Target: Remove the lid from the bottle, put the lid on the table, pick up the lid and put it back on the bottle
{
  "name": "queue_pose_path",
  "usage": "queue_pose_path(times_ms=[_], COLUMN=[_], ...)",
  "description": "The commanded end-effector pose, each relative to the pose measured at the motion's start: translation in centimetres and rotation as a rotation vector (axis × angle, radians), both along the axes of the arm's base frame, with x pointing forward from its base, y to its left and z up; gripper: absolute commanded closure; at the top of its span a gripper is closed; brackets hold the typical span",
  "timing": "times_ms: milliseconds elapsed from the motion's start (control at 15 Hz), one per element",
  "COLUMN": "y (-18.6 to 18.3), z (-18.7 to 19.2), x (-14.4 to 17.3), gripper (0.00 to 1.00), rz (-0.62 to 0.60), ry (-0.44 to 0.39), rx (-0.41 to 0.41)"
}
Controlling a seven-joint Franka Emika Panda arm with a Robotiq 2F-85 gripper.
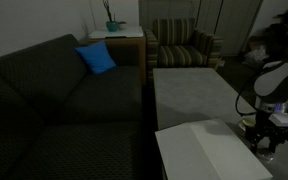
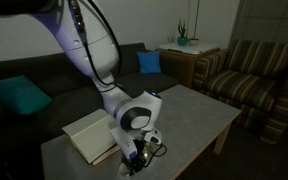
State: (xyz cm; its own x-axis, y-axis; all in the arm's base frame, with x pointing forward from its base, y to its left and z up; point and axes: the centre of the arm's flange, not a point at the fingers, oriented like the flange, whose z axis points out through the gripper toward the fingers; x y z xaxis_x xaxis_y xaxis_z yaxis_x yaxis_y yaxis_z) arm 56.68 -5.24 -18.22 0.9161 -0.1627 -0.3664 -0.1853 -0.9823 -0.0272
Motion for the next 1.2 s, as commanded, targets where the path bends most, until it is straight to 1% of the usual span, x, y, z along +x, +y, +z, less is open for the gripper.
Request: queue_pose_path(times_ms=[0,200,333,400,667,867,1133], y=[0.6,1.1,1.7,2.0,3.0,3.2,3.3], z=[-1.0,0.5,1.1,1.5,2.7,3.9,5.4], x=[0.2,0.0,-0.4,-0.7,-1.5,-2.1,-2.6], gripper=[0.56,0.56,0.56,0.56,0.56,0.56,0.56], rz=[-0.006,0.003,-0.023,-0.017,-0.028,-0.036,-0.035], ry=[-0.014,-0.02,-0.02,-0.02,-0.033,-0.04,-0.042], rx=[0.012,-0.026,-0.052,-0.056,-0.12,-0.167,-0.211])
